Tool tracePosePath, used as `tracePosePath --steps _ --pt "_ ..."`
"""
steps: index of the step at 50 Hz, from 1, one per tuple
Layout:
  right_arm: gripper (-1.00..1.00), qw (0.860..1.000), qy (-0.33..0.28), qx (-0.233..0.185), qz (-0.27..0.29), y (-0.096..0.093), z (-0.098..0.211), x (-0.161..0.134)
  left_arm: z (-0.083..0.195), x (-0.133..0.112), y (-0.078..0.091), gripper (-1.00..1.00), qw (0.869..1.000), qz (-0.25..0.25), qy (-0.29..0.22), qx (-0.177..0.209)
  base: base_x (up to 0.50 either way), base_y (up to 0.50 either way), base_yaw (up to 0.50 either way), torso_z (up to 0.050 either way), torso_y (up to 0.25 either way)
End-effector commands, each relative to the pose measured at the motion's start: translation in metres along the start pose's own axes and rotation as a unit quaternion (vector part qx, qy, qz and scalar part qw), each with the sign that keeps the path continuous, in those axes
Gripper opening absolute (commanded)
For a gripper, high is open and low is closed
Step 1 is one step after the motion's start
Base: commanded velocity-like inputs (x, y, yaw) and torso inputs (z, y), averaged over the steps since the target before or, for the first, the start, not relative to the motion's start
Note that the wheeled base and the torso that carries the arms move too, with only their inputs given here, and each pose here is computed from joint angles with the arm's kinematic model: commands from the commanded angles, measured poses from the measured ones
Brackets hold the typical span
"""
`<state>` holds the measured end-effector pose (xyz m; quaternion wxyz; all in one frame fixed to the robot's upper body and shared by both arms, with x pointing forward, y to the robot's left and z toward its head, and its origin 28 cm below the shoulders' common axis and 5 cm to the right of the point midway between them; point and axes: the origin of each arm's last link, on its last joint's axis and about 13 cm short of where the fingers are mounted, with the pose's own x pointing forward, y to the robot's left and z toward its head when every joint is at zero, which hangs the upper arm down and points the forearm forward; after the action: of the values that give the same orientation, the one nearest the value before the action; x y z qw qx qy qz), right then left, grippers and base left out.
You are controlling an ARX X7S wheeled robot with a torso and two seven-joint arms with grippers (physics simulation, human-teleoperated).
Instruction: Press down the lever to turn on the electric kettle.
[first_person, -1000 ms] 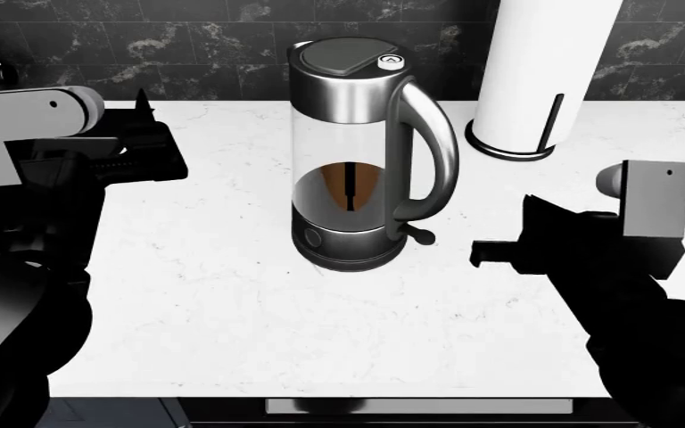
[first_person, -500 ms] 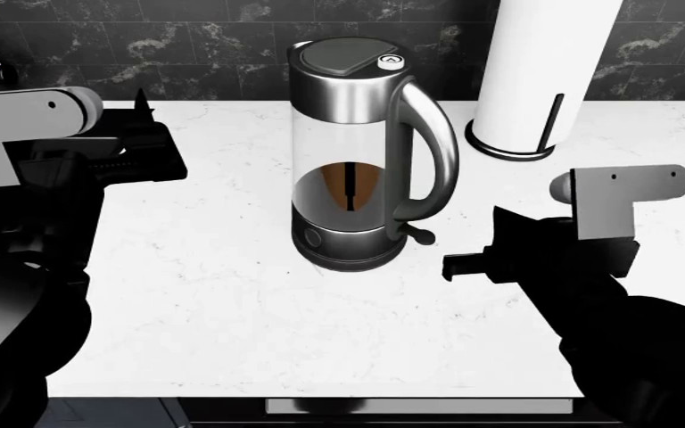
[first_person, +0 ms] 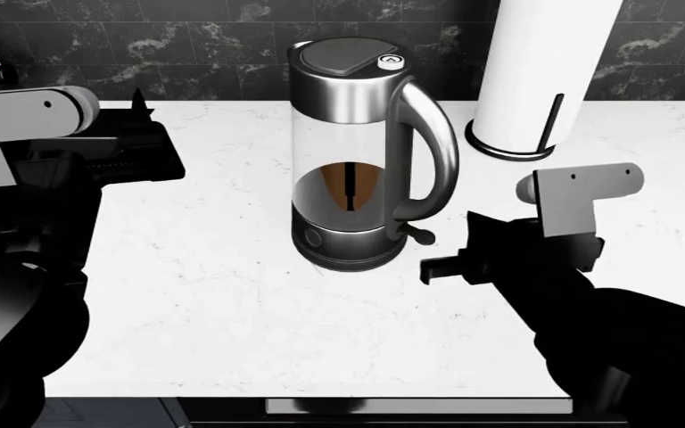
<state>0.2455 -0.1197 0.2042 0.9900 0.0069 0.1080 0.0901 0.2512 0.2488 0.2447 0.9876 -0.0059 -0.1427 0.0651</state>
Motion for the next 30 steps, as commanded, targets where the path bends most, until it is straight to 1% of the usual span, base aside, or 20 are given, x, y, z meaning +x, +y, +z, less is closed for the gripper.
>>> tracePosePath --steps 1,13,18,30 --pt "-1.00 1.000 0.008 0.001 0.010 0.0026 -0.0043 0.0046 0.0002 0.0001 0.0000 1.00 1.000 0.001 0.000 -0.001 0.00 0.00 0.00 0.000 0.000" --pt "-1.00 1.000 0.013 0.003 0.022 0.0056 -0.0071 0.0101 -0.0006 -0.0002 0.0008 1.00 1.000 0.002 0.000 -0.002 0.00 0.00 0.00 0.000 0.000" --pt "-1.00 1.000 0.010 0.003 0.022 0.0055 -0.0049 0.0104 -0.0008 -0.0003 0.0012 1.00 1.000 0.003 0.000 -0.002 0.00 0.00 0.00 0.000 0.000" --pt "-1.00 1.000 0.017 0.005 0.024 0.0055 -0.0111 0.0118 0.0004 -0.0010 0.0010 1.00 1.000 0.004 -0.002 -0.002 0.00 0.00 0.00 0.000 0.000"
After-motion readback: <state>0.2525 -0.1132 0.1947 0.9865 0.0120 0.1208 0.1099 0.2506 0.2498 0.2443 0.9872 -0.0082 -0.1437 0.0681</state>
